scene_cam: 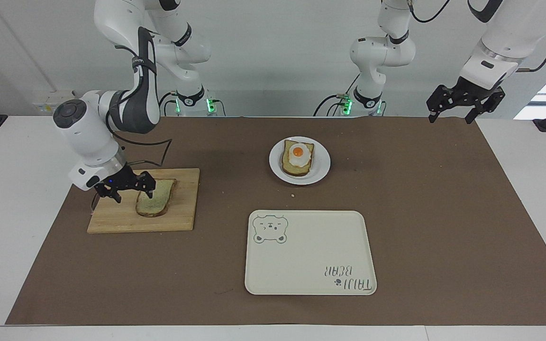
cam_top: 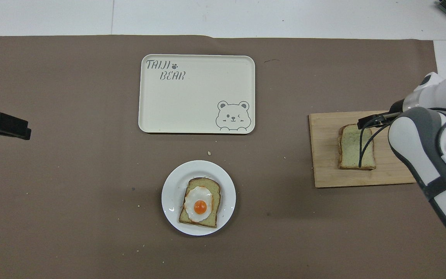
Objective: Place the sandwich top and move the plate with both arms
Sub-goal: 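Reach the right gripper down to the bread slice on the board, then grasp the bread slice with the right gripper while the left gripper advances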
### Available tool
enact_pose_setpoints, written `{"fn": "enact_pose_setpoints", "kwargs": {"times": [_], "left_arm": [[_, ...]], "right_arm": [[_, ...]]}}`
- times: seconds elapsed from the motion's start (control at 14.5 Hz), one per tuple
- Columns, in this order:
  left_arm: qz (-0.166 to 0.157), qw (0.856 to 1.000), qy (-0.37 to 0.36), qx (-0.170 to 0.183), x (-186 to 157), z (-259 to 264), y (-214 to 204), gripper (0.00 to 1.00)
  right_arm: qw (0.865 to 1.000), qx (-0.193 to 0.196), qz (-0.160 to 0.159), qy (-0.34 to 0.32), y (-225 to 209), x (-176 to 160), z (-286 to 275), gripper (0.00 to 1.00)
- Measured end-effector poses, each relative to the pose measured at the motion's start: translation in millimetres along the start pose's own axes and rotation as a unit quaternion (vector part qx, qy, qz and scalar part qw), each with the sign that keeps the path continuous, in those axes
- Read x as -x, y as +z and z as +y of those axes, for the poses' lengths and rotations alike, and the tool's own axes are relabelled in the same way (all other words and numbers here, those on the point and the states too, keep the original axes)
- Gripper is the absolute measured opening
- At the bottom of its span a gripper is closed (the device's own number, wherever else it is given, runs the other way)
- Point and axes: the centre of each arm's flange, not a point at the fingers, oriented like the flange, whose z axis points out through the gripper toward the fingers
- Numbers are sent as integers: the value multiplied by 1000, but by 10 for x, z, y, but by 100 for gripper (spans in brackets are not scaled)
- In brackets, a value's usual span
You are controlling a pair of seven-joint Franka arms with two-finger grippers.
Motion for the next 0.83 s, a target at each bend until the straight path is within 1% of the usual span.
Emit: {"fn": "enact_pose_setpoints", "kwargs": {"times": [0.14,0.34,0.48,0.62,0.83], "left_arm": [[0,1000,1,0,0,6,0,100],[0,1000,1,0,0,13,0,100],[0,1000,1,0,0,14,0,100],[-1,1000,2,2,1,23,1,100],[-2,1000,3,17,3,56,5,100]], "right_arm": [[1000,-1,3,0,105,90,183,100],[999,-25,5,26,266,216,347,100],[998,-40,-1,43,381,284,408,100],[998,-44,-9,52,488,335,459,100],[997,-48,-11,60,577,385,496,100]]}}
